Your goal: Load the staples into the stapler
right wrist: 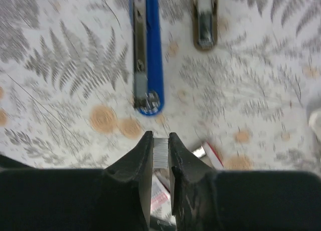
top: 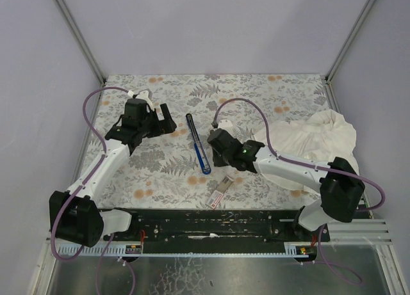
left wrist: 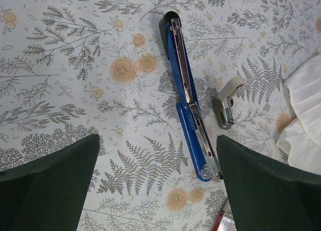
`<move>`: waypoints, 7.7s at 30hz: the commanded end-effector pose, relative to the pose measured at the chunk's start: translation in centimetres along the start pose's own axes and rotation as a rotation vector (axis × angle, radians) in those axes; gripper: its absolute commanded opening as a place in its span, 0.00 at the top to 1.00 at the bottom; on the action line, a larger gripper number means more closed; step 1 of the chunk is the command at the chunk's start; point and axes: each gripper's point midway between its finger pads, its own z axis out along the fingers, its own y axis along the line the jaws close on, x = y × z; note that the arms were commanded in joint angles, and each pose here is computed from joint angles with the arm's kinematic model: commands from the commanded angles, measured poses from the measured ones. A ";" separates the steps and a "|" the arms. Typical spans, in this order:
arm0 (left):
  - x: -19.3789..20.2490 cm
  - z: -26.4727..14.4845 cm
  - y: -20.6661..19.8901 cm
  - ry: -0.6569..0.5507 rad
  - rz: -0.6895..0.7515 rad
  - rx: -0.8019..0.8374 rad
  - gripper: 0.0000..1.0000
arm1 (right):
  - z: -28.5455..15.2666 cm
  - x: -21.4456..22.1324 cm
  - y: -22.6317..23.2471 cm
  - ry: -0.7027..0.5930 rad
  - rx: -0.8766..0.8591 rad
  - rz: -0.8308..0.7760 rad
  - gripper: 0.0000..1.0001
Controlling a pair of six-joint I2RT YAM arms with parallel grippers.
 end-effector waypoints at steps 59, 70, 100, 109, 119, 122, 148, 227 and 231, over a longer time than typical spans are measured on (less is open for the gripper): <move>-2.0 0.2 1.1 -0.050 -0.060 0.048 0.00 | 10.8 -6.6 3.9 -0.040 -0.047 -0.151 0.86; -2.0 0.3 1.1 -0.047 -0.066 0.053 0.00 | 11.4 -5.7 3.2 -0.020 -0.022 -0.167 0.87; -0.8 0.6 -1.3 -0.017 -0.057 0.194 0.09 | 0.5 -1.0 -4.7 0.029 -0.061 0.032 0.40; 6.7 0.0 -9.7 0.085 0.136 0.273 0.17 | -1.1 3.7 -9.4 0.037 -0.021 0.172 0.46; 19.2 0.5 -17.7 0.297 0.151 0.331 0.42 | -0.8 5.2 -12.2 0.046 -0.015 0.284 0.51; 21.0 1.1 -18.0 0.331 0.151 0.313 0.47 | -1.3 5.0 -12.2 0.025 -0.026 0.295 0.52; 26.1 4.0 -17.0 0.396 0.195 0.186 0.63 | 1.4 4.2 -6.9 0.140 -0.273 0.241 0.62; 27.6 7.4 -16.0 0.314 0.508 0.130 0.75 | 4.3 7.4 -5.6 0.294 -0.361 0.204 1.00; 27.8 7.3 -15.9 0.316 0.519 0.126 0.78 | 4.3 7.3 -5.5 0.294 -0.363 0.206 1.00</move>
